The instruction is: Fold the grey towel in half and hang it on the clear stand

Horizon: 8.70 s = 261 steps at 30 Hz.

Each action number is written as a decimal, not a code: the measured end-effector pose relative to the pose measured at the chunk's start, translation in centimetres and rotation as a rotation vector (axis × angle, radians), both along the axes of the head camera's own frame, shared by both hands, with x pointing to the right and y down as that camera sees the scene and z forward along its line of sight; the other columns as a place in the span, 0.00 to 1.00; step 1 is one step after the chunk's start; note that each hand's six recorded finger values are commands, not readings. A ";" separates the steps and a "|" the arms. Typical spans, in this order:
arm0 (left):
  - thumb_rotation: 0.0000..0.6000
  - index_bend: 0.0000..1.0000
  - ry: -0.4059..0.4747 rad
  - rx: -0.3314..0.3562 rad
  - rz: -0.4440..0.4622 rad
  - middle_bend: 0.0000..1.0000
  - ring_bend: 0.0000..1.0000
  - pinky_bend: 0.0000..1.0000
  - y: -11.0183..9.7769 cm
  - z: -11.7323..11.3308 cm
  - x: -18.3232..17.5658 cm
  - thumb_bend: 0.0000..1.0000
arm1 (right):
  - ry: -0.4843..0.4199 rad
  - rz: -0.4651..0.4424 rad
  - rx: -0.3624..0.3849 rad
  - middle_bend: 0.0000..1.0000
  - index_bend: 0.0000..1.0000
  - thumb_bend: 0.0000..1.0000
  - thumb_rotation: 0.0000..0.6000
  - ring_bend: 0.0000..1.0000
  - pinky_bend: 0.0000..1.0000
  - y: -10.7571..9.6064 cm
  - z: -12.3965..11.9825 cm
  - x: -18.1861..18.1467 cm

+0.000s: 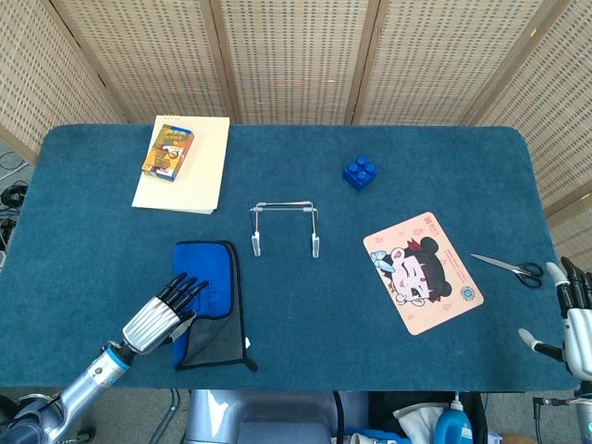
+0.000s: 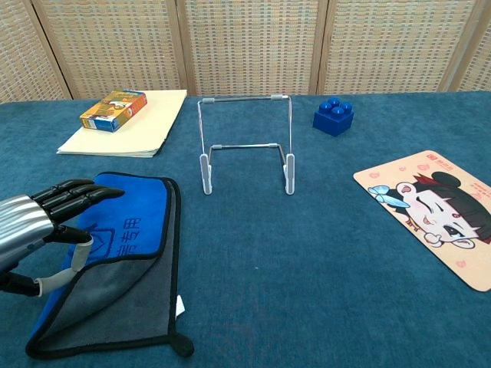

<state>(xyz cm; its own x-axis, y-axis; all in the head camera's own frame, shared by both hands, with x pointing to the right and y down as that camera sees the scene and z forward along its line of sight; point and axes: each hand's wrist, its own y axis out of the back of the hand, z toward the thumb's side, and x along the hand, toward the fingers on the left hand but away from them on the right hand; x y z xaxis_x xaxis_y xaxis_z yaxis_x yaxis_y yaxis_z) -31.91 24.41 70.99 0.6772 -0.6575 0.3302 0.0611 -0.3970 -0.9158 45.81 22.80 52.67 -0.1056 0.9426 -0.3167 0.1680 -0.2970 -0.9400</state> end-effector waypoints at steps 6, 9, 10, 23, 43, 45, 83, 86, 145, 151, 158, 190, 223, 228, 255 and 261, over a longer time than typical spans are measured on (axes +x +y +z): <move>1.00 0.65 0.002 0.004 -0.005 0.00 0.00 0.00 -0.2 -0.1 0.1 0.41 | -0.001 0.000 0.001 0.00 0.00 0.00 1.00 0.00 0.00 0.0 0.0 0.0; 1.00 0.65 0.004 0.008 -0.006 0.00 0.00 0.00 -0.4 0.0 0.3 0.41 | -0.001 0.000 0.001 0.00 0.00 0.00 1.00 0.00 0.00 0.0 0.0 0.0; 1.00 0.65 0.006 0.010 -0.006 0.00 0.00 0.00 -0.4 0.0 0.5 0.41 | -0.001 -0.001 0.001 0.00 0.00 0.00 1.00 0.00 0.00 0.0 0.0 0.0; 1.00 0.66 0.093 0.044 0.065 0.00 0.00 0.00 0.2 -1.5 4.3 0.41 | -0.002 -0.003 0.000 0.00 0.00 0.00 1.00 0.00 0.00 0.1 0.0 -0.1; 1.00 0.59 0.149 -0.019 0.147 0.00 0.00 0.00 2.9 -1.8 8.6 0.40 | -0.004 -0.004 0.000 0.00 0.00 0.00 1.00 0.00 0.00 0.1 -0.1 0.0; 1.00 0.58 0.151 -0.025 0.146 0.00 0.00 0.00 3.0 -1.8 8.7 0.40 | -0.004 -0.004 0.000 0.00 0.00 0.00 1.00 0.00 0.00 0.1 -0.1 0.0; 1.00 0.20 0.213 0.013 -0.196 0.00 0.00 0.00 -5.5 -4.4 2.5 0.36 | -0.003 -0.017 -0.007 0.00 0.00 0.00 1.00 0.00 0.00 0.2 0.1 -0.4; 1.00 0.32 0.184 0.013 -0.285 0.00 0.00 0.00 -8.0 -4.6 0.2 0.33 | -0.001 -0.018 -0.009 0.00 0.00 0.00 1.00 0.00 0.00 0.2 0.2 -0.4; 1.00 0.42 -0.165 -0.374 -0.823 0.00 0.00 0.00 -17.1 3.0 -0.7 0.31 | 0.018 0.005 -0.054 0.00 0.00 0.00 1.00 0.00 0.00 -0.4 1.5 0.2; 1.00 0.41 -0.139 -0.391 -0.839 0.00 0.00 0.00 -17.2 2.6 0.6 0.31 | 0.018 0.007 -0.056 0.00 0.00 0.00 1.00 0.00 0.00 -0.4 1.5 0.3; 1.00 0.41 -0.154 -0.402 -0.852 0.00 0.00 0.00 -16.7 3.7 1.4 0.32 | 0.015 0.009 -0.059 0.00 0.00 0.00 1.00 0.00 0.00 -0.4 1.6 0.3; 1.00 0.42 -0.223 -0.457 -0.850 0.00 0.00 0.00 -15.4 6.4 1.4 0.34 | 0.011 0.008 -0.061 0.00 0.00 0.00 1.00 0.00 0.00 -0.4 1.5 0.3; 1.00 0.72 -0.239 -0.443 -0.845 0.00 0.00 0.00 -15.5 5.5 1.4 0.49 | 0.005 0.008 -0.058 0.00 0.00 0.00 1.00 0.00 0.00 -0.4 1.3 0.3; 1.00 0.77 -0.214 -0.432 -0.835 0.00 0.00 0.00 -15.5 4.9 1.5 0.54 | 0.004 0.007 -0.057 0.00 0.00 0.00 1.00 0.00 0.00 -0.3 1.3 0.3; 1.00 0.88 -0.068 -0.289 -0.811 0.00 0.00 0.00 -18.3 -2.0 0.2 0.59 | -0.008 0.014 -0.048 0.00 0.00 0.00 1.00 0.00 0.00 -0.4 0.9 0.5; 1.00 0.88 -0.051 -0.263 -0.816 0.00 0.00 0.00 -20.0 -4.3 0.3 0.59 | -0.009 0.021 -0.052 0.00 0.00 0.00 1.00 0.00 0.00 -0.5 1.0 0.6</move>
